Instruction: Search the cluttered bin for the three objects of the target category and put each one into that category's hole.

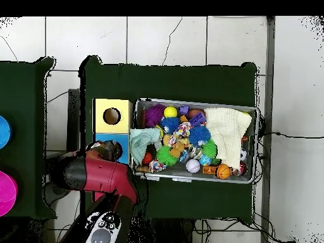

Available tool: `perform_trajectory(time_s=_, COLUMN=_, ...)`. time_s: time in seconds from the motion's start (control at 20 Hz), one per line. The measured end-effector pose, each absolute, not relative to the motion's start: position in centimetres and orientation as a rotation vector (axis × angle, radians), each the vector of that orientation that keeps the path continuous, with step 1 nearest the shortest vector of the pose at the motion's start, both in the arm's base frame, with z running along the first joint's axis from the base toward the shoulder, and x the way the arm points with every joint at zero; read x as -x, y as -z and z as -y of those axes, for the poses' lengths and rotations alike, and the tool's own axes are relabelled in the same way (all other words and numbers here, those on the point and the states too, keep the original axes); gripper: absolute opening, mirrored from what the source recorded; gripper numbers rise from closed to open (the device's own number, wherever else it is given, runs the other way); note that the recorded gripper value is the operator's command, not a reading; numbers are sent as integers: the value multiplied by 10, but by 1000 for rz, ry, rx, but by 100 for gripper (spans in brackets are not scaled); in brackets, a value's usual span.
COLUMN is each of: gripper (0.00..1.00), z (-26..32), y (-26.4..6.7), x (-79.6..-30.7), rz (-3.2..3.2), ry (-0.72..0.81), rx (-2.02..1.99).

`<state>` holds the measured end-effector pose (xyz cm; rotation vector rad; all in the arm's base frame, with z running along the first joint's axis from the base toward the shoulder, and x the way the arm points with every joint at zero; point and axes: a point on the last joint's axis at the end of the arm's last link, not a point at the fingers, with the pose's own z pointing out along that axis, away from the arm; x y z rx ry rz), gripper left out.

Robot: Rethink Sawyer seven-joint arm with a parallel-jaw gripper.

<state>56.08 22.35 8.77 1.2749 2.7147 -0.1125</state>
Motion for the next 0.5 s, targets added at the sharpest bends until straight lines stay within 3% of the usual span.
perform_trajectory(time_s=0.5, gripper=100, z=-221, y=-88, x=-558, rz=-2712, ry=121, rx=-1281)
